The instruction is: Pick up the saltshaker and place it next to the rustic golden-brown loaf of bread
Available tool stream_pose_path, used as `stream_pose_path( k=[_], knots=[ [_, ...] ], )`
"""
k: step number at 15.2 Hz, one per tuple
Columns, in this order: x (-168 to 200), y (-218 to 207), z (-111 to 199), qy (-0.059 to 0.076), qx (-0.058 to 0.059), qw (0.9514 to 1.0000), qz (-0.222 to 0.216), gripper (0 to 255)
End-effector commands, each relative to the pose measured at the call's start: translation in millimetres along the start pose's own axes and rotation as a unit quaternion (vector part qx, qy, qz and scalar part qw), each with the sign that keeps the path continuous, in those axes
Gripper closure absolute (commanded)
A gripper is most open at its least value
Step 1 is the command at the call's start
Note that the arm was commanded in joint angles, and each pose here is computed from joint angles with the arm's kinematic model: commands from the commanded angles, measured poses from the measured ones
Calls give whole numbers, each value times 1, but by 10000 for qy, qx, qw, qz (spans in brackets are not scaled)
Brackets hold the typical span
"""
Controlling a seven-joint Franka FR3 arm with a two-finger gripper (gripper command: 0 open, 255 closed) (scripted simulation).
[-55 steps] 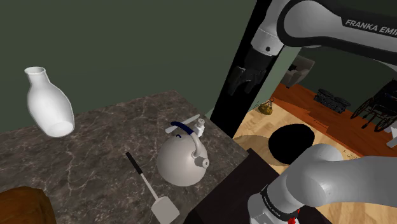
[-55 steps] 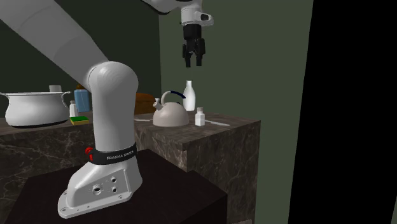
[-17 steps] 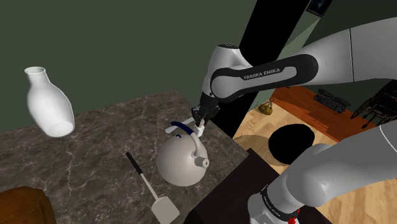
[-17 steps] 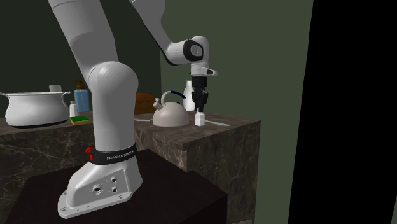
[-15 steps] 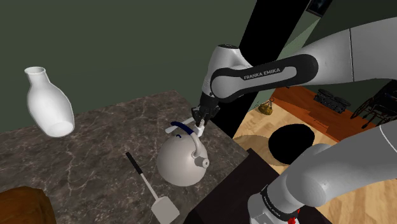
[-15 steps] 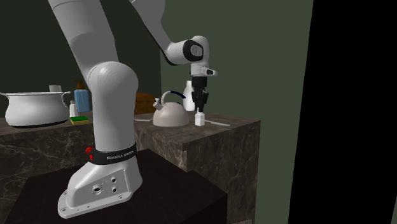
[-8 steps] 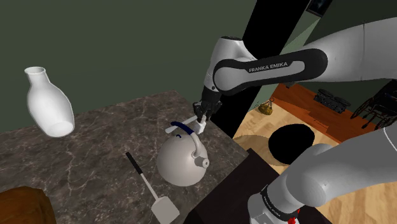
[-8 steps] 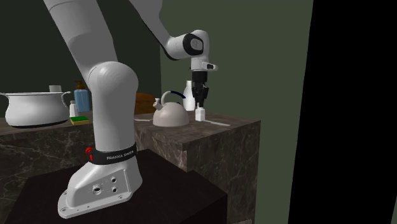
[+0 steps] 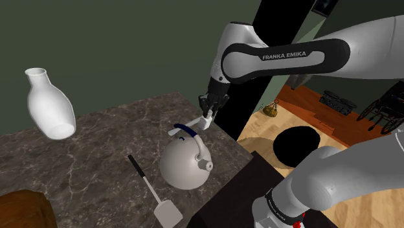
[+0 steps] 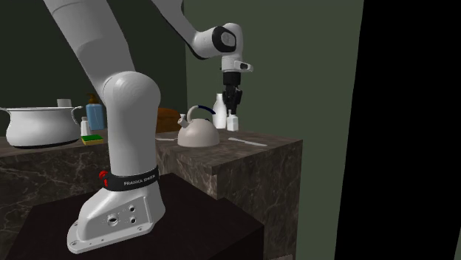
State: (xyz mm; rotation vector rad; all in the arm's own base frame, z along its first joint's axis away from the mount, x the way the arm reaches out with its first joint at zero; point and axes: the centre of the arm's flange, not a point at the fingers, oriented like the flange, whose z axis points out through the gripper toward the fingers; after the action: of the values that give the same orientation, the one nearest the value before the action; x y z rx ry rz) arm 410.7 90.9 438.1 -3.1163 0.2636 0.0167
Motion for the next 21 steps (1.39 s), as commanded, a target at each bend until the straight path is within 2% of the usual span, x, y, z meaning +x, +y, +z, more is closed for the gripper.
stream_pose_path(
  k=[1,21],
  knots=[
    [0,0,-11,-2,-2,10000,0,255],
    [-2,-2,-117,-2,-2,10000,0,255]
  ],
)
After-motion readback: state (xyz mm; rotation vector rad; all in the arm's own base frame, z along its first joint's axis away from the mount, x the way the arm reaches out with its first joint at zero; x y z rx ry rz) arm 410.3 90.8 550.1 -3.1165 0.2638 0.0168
